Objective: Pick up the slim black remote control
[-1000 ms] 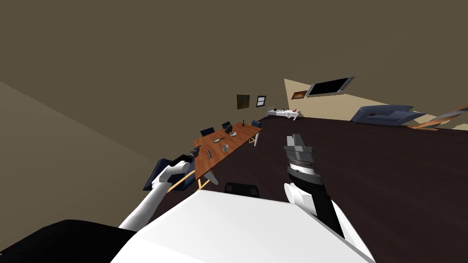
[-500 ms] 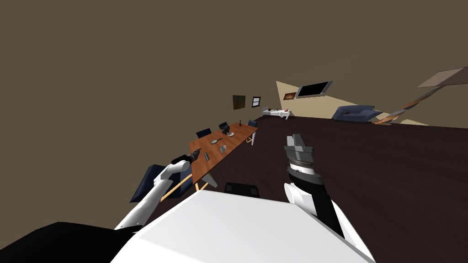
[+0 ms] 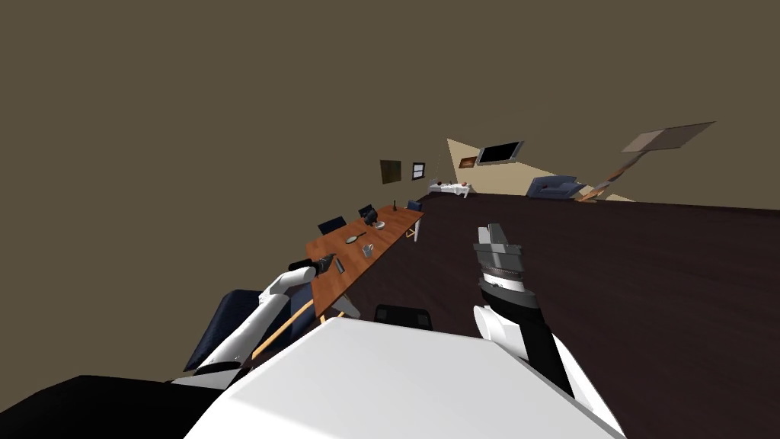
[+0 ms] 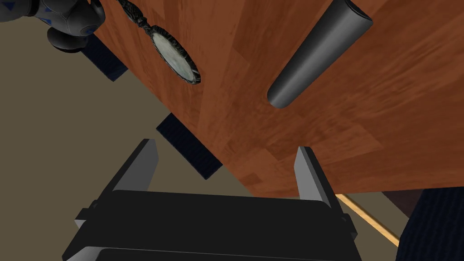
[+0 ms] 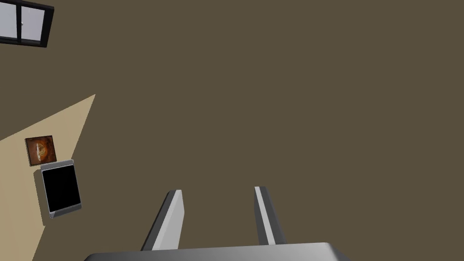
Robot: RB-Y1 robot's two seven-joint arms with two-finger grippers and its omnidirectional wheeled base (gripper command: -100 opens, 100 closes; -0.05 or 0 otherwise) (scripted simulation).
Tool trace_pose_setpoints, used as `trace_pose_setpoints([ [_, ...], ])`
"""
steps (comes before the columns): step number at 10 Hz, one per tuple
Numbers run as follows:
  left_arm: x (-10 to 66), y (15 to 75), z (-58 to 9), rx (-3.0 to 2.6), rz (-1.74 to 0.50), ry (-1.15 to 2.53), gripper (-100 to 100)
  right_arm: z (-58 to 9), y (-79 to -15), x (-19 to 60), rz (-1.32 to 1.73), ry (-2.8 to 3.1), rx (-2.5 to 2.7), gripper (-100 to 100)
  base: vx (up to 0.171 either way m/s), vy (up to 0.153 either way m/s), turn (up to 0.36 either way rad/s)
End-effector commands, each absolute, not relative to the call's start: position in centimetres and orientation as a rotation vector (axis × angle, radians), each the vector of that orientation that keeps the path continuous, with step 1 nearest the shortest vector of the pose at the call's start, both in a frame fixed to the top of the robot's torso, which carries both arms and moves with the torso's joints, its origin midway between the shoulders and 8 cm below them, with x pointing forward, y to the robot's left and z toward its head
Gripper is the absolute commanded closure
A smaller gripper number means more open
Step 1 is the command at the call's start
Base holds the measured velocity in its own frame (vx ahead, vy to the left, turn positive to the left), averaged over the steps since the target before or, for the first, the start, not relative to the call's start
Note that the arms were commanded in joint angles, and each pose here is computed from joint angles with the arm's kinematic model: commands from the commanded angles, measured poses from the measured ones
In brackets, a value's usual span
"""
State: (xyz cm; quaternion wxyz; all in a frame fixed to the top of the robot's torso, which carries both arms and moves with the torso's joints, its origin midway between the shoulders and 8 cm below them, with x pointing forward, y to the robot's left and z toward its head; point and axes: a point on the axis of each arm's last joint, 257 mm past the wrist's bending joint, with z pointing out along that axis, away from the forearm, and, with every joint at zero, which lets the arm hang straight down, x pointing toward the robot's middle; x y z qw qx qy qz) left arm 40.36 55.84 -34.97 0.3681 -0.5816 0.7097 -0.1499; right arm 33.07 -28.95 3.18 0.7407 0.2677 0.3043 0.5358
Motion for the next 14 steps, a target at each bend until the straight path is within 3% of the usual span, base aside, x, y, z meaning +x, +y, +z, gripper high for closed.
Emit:
trace_pose_setpoints([
  [1, 39.4, 55.8, -36.5, -1.528, -0.356, 1.866, -100, 3.2, -29.0, 33.1, 1.175, 0.667, 0.587, 0, -0.002, 0.040, -0.105],
  [14, 30.7, 55.6, -45.9, -1.728, -0.139, 2.291, -100, 3.2, -29.0, 33.1, 1.175, 0.668, 0.587, 0, 0.008, 0.048, -0.141],
])
